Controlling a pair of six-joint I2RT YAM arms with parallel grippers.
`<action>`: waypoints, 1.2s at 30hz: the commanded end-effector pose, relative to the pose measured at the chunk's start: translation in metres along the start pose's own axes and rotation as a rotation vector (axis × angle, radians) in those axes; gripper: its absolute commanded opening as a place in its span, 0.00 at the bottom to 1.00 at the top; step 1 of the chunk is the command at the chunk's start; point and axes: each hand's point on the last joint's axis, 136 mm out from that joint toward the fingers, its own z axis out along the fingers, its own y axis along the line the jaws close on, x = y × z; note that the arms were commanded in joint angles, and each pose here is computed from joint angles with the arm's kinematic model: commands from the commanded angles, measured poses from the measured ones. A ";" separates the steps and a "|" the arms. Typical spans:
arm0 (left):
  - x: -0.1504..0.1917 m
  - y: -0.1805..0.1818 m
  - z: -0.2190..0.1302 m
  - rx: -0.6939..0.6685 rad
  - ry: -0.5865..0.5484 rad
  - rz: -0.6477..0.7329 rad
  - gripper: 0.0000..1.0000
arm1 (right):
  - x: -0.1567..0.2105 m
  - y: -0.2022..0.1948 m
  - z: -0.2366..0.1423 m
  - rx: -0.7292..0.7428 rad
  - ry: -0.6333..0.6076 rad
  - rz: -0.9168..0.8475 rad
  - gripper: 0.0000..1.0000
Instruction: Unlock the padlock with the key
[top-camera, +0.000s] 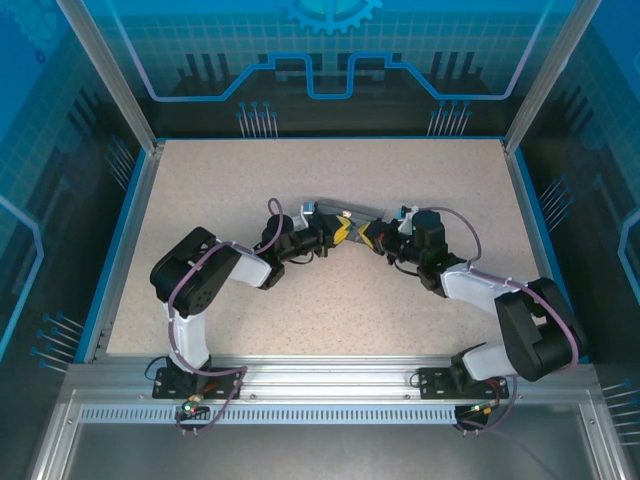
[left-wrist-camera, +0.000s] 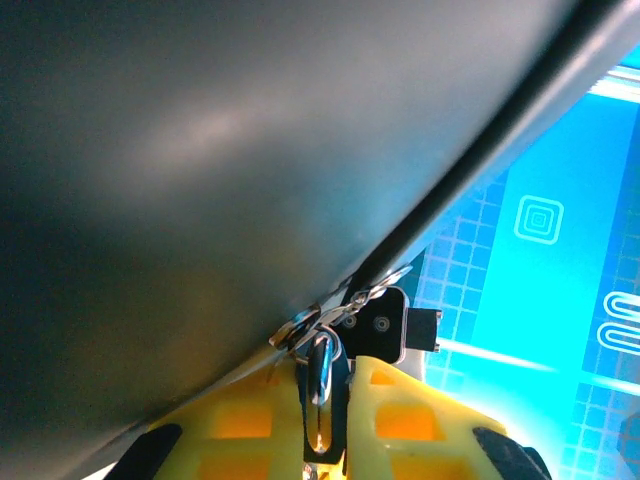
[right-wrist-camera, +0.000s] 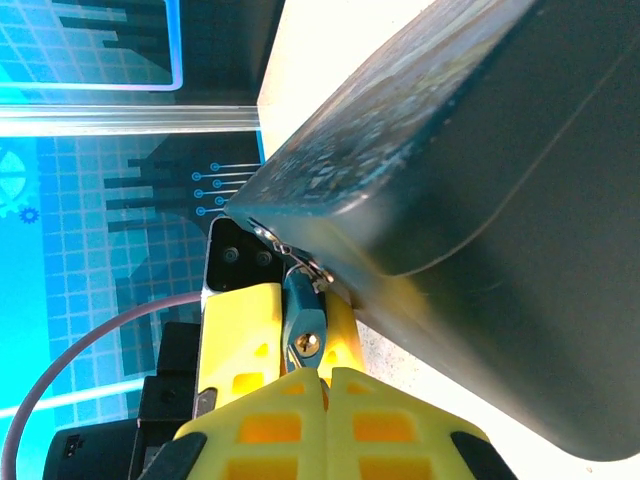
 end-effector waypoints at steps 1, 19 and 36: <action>0.003 -0.029 -0.003 0.113 0.022 0.054 0.00 | -0.001 0.010 0.006 -0.025 -0.004 -0.015 0.00; 0.002 -0.029 -0.002 0.110 0.018 0.055 0.00 | 0.000 0.003 0.008 -0.013 -0.006 -0.008 0.00; 0.003 -0.029 -0.002 0.110 0.018 0.058 0.00 | -0.002 0.004 0.012 -0.015 -0.001 -0.005 0.00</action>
